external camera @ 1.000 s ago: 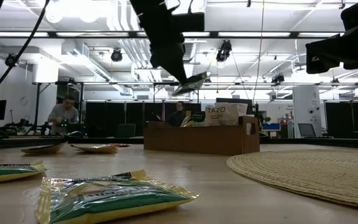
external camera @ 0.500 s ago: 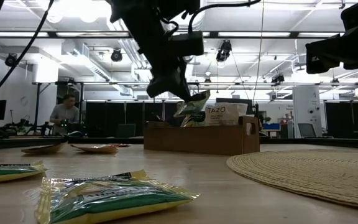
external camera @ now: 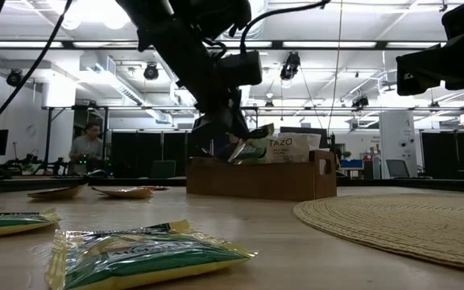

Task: Pick & Place Tea
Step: Put the yellow tea bag into the middle section of the wooden organizer

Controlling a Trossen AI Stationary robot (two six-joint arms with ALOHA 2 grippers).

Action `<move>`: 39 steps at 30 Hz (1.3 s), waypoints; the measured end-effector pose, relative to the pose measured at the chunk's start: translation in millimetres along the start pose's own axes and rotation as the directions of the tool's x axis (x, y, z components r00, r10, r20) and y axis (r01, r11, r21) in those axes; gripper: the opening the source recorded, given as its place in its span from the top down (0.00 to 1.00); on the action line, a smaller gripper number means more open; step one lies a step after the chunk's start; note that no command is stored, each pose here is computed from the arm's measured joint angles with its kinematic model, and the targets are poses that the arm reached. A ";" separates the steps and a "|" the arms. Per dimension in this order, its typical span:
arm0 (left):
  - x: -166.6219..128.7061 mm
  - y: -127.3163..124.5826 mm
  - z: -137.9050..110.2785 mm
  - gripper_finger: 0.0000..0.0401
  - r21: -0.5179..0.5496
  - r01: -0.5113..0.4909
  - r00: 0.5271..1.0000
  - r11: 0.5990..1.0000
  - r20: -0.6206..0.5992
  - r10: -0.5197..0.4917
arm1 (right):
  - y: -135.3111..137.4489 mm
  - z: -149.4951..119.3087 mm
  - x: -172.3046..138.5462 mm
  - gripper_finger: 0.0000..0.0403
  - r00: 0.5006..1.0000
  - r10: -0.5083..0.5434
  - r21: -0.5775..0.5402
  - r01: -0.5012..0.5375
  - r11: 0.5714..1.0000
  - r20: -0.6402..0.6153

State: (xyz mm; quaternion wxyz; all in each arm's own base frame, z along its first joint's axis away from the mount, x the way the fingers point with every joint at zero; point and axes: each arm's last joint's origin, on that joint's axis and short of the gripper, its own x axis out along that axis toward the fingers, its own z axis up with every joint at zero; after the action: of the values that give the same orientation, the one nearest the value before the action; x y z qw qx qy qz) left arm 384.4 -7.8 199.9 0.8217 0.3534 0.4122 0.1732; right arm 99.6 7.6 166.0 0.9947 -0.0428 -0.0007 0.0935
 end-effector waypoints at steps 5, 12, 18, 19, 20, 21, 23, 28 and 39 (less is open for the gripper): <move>0.6 1.0 1.0 1.00 0.011 -0.029 0.999 1.000 0.013 0.029 | 0.0 0.0 0.0 0.98 1.000 0.000 0.000 0.000 1.000 0.000; 2.4 -1.8 -2.7 1.00 0.003 -0.059 0.998 0.998 0.022 0.059 | 0.0 0.0 0.0 0.98 1.000 0.000 0.000 0.000 1.000 0.000; 3.4 -4.4 -6.4 1.00 0.016 -0.061 0.998 0.998 0.009 0.061 | 0.0 0.0 0.0 0.98 1.000 0.000 0.000 0.000 1.000 0.000; 3.5 -4.7 -6.7 1.00 0.016 -0.060 0.998 0.998 0.008 0.060 | 0.0 0.0 0.0 0.98 1.000 0.000 0.000 0.000 1.000 0.000; 3.5 -4.8 -6.9 1.00 0.015 -0.060 0.998 0.998 0.008 0.060 | 0.0 0.0 0.0 0.98 1.000 0.000 0.000 0.000 1.000 0.000; 3.5 -4.8 -6.8 1.00 0.011 -0.061 0.998 0.998 0.008 0.060 | 0.0 0.1 0.0 0.98 1.000 0.000 0.000 0.000 1.000 0.000; 3.5 -4.7 -6.6 1.00 0.008 -0.060 0.998 0.998 0.010 0.060 | 0.0 0.1 0.0 0.98 1.000 0.000 0.000 0.000 1.000 0.000; 3.5 -4.0 -4.9 1.00 -0.003 -0.058 0.998 0.998 0.030 0.058 | 0.0 0.0 0.0 0.98 1.000 0.000 0.000 0.000 1.000 0.000; 3.5 -5.9 -4.7 1.00 0.004 -0.004 0.998 1.000 0.055 0.004 | 0.0 0.0 0.0 0.98 1.000 0.000 0.000 0.000 1.000 0.000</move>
State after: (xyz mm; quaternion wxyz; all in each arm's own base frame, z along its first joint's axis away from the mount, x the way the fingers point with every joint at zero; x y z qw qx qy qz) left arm 382.7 -7.8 191.7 0.8317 0.3605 0.3892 0.1641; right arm 99.6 7.6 166.0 0.9947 -0.0428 -0.0007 0.0935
